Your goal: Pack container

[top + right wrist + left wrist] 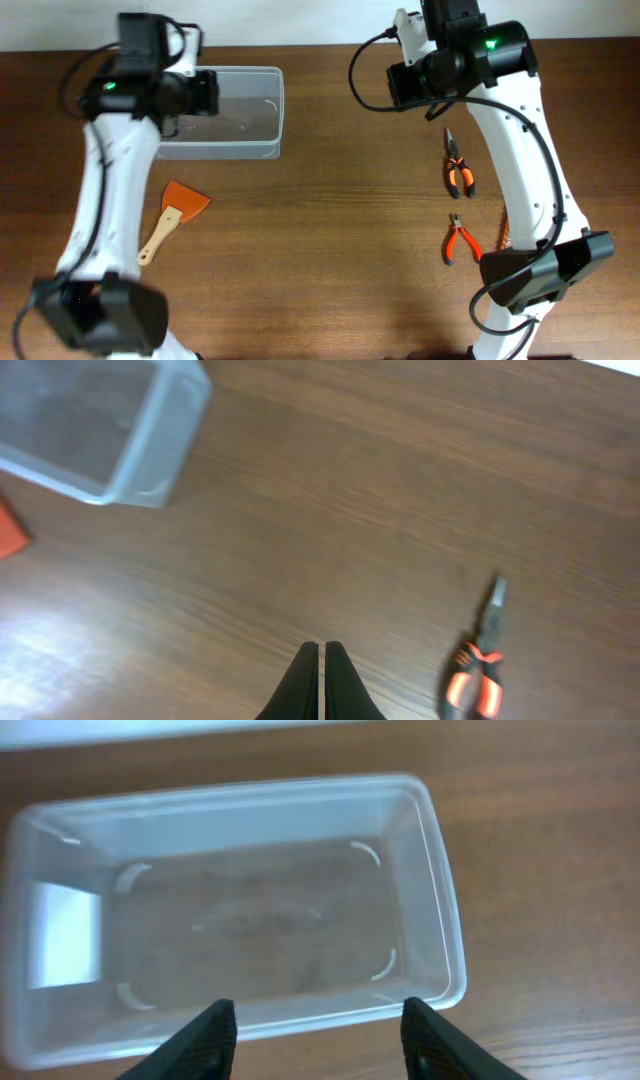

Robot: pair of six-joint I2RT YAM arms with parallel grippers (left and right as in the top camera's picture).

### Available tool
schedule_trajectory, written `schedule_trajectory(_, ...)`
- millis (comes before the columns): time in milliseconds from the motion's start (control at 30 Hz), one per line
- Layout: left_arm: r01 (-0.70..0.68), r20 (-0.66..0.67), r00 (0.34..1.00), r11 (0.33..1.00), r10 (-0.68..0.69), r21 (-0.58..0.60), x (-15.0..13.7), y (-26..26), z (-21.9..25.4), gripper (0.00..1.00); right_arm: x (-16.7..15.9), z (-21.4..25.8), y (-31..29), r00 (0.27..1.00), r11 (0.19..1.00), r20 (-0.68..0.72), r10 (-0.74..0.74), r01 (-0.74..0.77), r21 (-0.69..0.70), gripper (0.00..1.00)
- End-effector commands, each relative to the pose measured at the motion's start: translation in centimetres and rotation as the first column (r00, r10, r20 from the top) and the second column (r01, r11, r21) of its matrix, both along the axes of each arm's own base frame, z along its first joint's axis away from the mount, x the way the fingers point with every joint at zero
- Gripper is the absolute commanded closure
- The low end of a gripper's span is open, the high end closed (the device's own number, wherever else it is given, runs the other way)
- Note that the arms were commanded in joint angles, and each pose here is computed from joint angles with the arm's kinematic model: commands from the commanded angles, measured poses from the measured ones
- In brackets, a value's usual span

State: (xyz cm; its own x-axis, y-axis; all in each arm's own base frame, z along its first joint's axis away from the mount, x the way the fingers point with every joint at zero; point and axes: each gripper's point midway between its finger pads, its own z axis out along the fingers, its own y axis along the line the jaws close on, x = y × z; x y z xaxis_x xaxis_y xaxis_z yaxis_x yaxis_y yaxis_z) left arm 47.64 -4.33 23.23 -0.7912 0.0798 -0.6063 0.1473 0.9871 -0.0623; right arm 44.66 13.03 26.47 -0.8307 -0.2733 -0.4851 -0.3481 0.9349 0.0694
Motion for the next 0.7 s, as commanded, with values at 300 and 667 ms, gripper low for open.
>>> schedule_trajectory(300,0.162,-0.058,0.985,0.987,-0.161,0.006,4.1,-6.4,-8.1,0.66,0.7,1.0,-6.5,0.989,0.987,0.026,-0.146,0.148,-0.063,0.95)
schedule_trajectory(667,0.176,-0.159,0.972,0.984,-0.173,0.005,4.7,-7.3,-14.5,0.87,0.5,0.9,-6.8,0.988,0.986,0.018,-0.152,0.153,-0.066,0.95)
